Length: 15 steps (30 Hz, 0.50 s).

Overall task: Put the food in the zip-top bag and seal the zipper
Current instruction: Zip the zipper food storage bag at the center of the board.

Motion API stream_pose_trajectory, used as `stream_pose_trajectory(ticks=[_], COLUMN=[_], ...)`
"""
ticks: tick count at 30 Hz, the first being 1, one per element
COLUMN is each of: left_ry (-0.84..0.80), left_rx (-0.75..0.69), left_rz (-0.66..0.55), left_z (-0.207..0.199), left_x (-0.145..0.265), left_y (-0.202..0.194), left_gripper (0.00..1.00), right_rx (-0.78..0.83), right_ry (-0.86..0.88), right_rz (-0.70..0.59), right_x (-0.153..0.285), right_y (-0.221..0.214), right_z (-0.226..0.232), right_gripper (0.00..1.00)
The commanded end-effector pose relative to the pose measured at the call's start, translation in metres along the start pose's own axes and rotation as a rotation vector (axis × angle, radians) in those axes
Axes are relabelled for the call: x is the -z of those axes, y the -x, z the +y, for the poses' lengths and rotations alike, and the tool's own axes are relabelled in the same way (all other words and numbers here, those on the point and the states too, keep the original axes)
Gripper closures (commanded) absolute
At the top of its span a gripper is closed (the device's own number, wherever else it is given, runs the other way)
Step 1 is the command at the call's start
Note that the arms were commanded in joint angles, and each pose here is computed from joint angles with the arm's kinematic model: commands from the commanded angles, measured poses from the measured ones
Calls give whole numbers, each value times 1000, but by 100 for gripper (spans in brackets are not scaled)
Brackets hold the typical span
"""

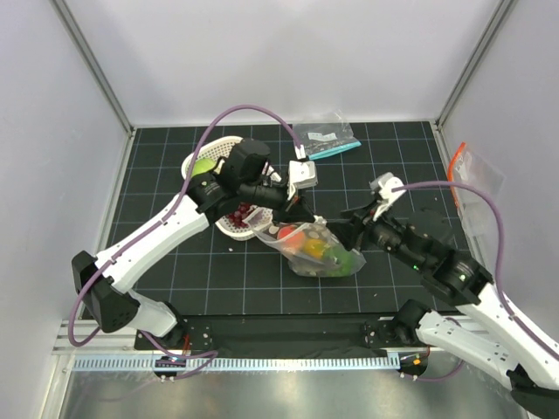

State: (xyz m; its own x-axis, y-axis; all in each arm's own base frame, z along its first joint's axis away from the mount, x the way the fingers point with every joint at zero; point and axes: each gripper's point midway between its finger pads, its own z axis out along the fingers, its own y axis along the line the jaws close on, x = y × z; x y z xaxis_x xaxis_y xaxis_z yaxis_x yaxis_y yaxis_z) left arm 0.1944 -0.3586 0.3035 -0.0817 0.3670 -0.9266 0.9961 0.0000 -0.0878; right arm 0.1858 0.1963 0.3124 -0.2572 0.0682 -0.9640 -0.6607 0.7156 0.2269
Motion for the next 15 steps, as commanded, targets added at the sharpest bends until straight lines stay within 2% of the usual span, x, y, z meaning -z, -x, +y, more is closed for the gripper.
stream_pose_trajectory(ticks=[1, 3, 8, 14, 15], left_ry=[-35, -46, -66, -80, -81], left_rx=[-69, -79, -87, -89, -88], left_rz=[-68, -78, -99, -114, -116], left_z=[-14, -17, -25, -29, -31], left_x=[15, 17, 22, 25, 25], left_y=[27, 30, 36, 41, 42], left_gripper=[100, 100, 100, 100, 100], right_rx=[34, 38, 59, 60, 58], right_ry=[131, 142, 190, 227, 230], right_rz=[2, 9, 26, 29, 29], right_x=[-8, -13, -19, -20, -20], right_y=[10, 8, 2, 1, 1], right_z=[24, 26, 32, 38, 39], right_gripper=[39, 32, 36, 57, 64])
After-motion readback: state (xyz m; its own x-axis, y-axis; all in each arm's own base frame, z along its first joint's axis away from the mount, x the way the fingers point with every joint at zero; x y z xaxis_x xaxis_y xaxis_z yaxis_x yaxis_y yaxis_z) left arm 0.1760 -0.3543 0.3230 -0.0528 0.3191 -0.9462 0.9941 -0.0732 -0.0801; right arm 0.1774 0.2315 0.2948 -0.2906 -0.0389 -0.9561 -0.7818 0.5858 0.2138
